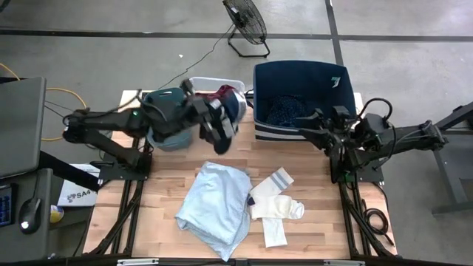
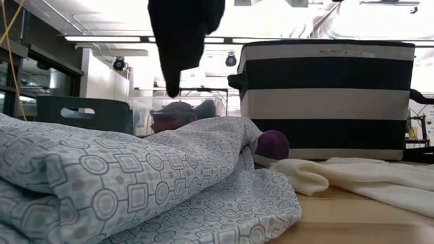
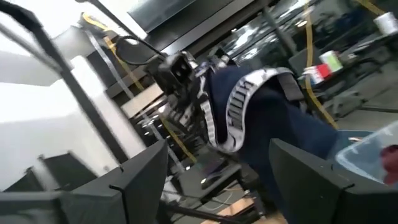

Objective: Pick & Place Cloths
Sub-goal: Put the blue boxer shorts into the transparent bin

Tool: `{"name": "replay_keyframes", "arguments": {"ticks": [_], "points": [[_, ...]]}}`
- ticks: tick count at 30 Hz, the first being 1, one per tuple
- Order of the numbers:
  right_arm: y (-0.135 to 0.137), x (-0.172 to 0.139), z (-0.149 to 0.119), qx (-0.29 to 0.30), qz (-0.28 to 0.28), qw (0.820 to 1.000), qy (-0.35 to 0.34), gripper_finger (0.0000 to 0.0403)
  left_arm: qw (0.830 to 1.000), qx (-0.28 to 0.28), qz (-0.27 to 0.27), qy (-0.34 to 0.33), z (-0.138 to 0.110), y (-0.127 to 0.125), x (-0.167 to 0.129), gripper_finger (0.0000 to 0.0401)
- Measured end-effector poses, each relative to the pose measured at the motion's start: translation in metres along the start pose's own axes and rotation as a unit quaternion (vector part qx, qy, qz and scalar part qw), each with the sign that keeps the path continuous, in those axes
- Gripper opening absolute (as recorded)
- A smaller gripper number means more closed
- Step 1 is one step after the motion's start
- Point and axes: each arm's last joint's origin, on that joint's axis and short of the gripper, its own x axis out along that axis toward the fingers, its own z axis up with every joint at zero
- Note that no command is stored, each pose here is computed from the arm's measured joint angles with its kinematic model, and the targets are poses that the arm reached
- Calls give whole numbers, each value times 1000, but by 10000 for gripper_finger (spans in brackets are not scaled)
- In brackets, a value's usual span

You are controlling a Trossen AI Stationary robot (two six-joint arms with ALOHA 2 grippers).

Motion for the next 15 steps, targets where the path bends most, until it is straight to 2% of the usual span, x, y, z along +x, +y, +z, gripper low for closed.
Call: {"name": "replay_keyframes", "arguments": {"ticks": [5, 10, 15], "points": [[-3, 3, -2, -3, -37, 999, -10, 270, 996, 68, 52, 6, -2, 33, 8, 0], [-5, 7, -7, -5, -51, 999, -6, 270, 990, 122, 72, -4, -7, 62, 24, 0], [-7, 11, -11, 4, -56, 998, 2, 270, 978, 189, 90, 16, -18, 91, 40, 0]]}}
